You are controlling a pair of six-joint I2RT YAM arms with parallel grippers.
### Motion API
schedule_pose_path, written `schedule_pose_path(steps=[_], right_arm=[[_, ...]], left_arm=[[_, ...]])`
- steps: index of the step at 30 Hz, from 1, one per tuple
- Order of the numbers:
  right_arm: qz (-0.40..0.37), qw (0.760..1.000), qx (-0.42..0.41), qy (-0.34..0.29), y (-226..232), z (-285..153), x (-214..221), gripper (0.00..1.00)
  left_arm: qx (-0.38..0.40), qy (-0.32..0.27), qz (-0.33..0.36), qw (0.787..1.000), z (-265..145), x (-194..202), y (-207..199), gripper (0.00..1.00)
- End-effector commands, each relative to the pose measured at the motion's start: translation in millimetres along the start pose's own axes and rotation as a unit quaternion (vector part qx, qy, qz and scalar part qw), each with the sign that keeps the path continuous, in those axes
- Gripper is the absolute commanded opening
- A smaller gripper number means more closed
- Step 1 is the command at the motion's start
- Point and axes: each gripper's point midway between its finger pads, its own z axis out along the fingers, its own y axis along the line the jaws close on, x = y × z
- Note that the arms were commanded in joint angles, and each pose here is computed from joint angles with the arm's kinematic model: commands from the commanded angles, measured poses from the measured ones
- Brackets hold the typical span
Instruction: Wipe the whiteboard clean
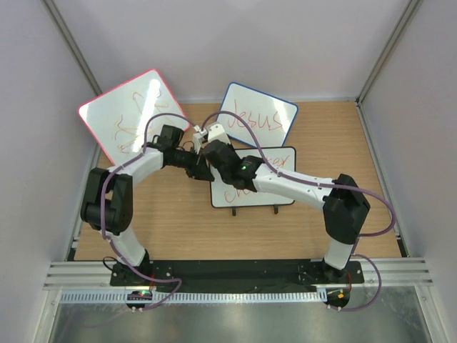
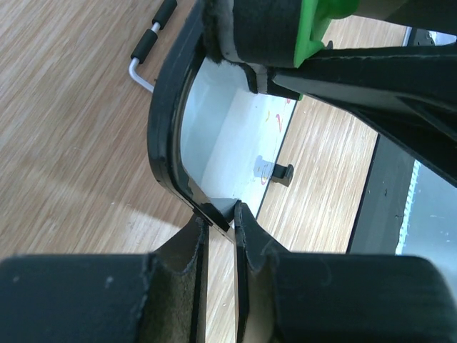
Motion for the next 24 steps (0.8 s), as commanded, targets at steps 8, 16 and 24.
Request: schedule_pose_path(steps=[8, 16, 24], right_arm=[[0.005, 0.997, 0.032, 0.074, -18.5, -1.0, 99.5, 0.01], [0.017, 0.993, 0.033, 0.115, -10.5, -21.6, 164.2, 0.01], [-0.036, 0.995, -0.005, 0.090, 34.8, -13.2, 138.1, 0.01]], left_arm=[[-0.042, -0.003, 0.087, 0.995, -6.1, -12.5, 8.5, 0.00], [-0.042, -0.002, 0.084, 0.996, -5.5, -11.7, 9.8, 0.00], [-0.042, 0.000, 0.082, 0.996, -4.4, -10.2, 10.1, 0.00]])
